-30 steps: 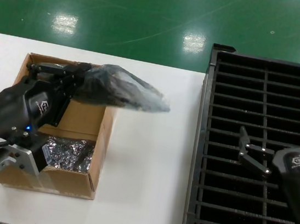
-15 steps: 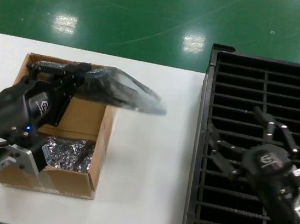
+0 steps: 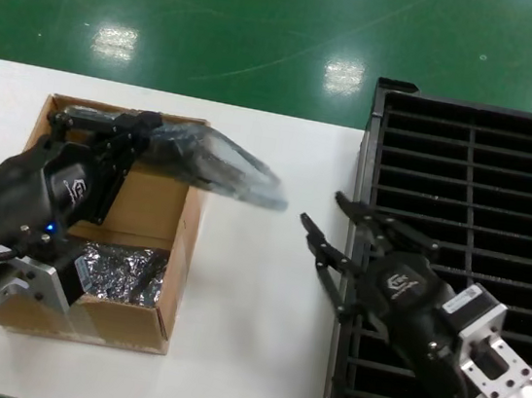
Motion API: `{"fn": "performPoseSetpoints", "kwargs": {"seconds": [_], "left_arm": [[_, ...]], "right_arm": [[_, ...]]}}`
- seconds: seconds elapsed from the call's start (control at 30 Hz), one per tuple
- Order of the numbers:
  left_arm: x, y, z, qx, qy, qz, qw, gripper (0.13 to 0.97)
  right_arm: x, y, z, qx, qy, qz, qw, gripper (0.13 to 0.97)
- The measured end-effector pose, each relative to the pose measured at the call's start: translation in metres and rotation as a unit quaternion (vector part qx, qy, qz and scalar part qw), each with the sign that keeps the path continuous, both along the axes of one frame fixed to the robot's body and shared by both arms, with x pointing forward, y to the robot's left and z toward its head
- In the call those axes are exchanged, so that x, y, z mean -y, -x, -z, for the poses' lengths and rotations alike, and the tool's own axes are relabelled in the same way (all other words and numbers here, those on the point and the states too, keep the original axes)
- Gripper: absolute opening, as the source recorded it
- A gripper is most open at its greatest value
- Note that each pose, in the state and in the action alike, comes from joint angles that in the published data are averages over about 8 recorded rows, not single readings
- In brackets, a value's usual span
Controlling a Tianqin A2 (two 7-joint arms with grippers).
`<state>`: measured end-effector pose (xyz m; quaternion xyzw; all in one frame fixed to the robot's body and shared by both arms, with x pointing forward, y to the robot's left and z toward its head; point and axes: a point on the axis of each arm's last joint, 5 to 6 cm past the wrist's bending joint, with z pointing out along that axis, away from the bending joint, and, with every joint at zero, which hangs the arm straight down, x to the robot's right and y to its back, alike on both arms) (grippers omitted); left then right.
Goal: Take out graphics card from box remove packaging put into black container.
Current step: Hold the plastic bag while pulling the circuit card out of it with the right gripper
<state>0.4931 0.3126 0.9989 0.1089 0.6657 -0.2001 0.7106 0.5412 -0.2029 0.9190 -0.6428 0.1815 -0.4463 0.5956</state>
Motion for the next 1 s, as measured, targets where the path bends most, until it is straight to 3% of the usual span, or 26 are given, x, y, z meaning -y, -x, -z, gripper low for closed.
{"fn": "performPoseSetpoints", "kwargs": {"seconds": [0.23,0.53,1.0], "left_arm": [[0.0,0.0,0.0,0.0,0.0,0.0,1.0,0.139],[0.0,0.0,0.0,0.0,0.0,0.0,1.0,0.139],[0.0,0.0,0.0,0.0,0.0,0.0,1.0,0.139]], "right_arm": [[-0.015,-0.005,-0.009,0.008,0.01,-0.033,0.999,0.263],[-0.023,-0.004,-0.021,0.025,0.02,-0.048,0.998,0.165],[-0.027,0.01,-0.029,0.044,0.045,-0.072,0.995,0.135]]}}
